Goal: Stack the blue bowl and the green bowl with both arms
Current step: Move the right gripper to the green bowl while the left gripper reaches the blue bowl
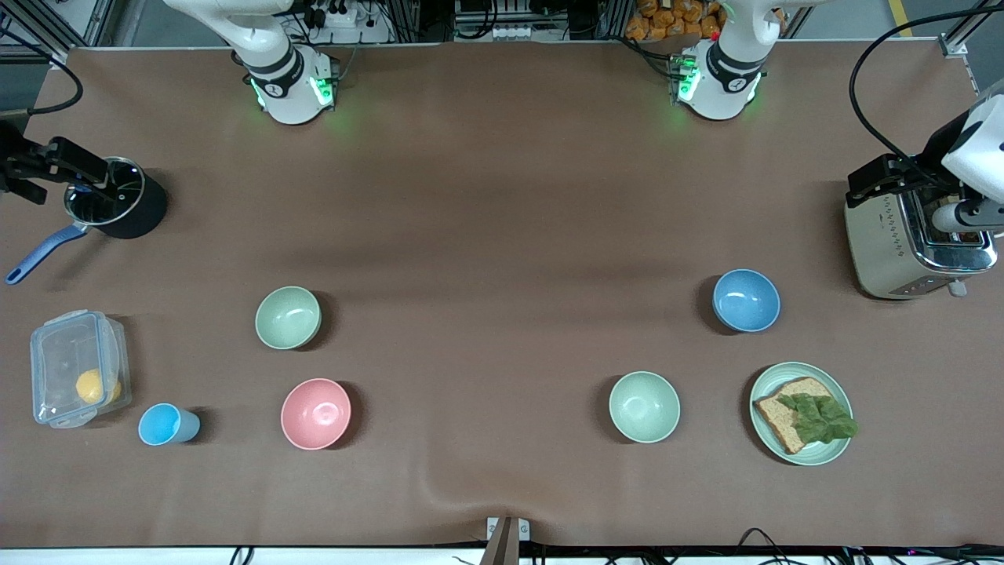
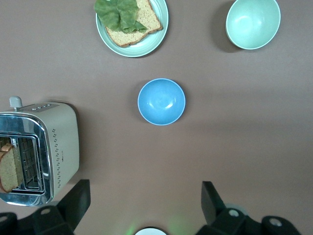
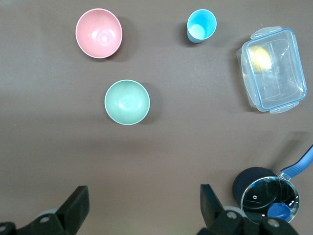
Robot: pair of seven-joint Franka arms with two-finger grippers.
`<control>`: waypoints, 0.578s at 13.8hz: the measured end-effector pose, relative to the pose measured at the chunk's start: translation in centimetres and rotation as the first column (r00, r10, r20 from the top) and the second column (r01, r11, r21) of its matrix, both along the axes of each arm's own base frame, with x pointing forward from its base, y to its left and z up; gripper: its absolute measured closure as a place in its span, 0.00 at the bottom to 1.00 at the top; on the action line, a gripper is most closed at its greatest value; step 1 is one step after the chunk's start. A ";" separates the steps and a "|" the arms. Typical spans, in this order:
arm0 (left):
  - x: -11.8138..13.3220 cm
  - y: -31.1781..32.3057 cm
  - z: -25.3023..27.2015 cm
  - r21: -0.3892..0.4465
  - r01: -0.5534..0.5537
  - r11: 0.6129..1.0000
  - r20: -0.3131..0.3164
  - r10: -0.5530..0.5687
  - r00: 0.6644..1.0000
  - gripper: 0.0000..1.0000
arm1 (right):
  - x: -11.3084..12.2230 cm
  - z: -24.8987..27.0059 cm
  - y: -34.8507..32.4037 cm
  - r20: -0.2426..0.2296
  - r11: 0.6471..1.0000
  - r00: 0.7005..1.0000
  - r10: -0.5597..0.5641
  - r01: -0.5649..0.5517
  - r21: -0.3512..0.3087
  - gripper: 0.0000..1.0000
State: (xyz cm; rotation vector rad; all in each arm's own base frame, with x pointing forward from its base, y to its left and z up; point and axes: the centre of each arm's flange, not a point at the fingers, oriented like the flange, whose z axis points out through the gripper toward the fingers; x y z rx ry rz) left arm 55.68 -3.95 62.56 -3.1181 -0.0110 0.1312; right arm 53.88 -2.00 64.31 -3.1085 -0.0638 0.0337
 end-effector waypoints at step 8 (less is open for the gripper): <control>2.1 2.8 -5.3 0.041 -0.035 0.999 -0.076 0.039 0.996 0.00 | -0.1 -0.5 0.4 -0.029 1.000 1.000 0.012 -0.012 0.001 0.00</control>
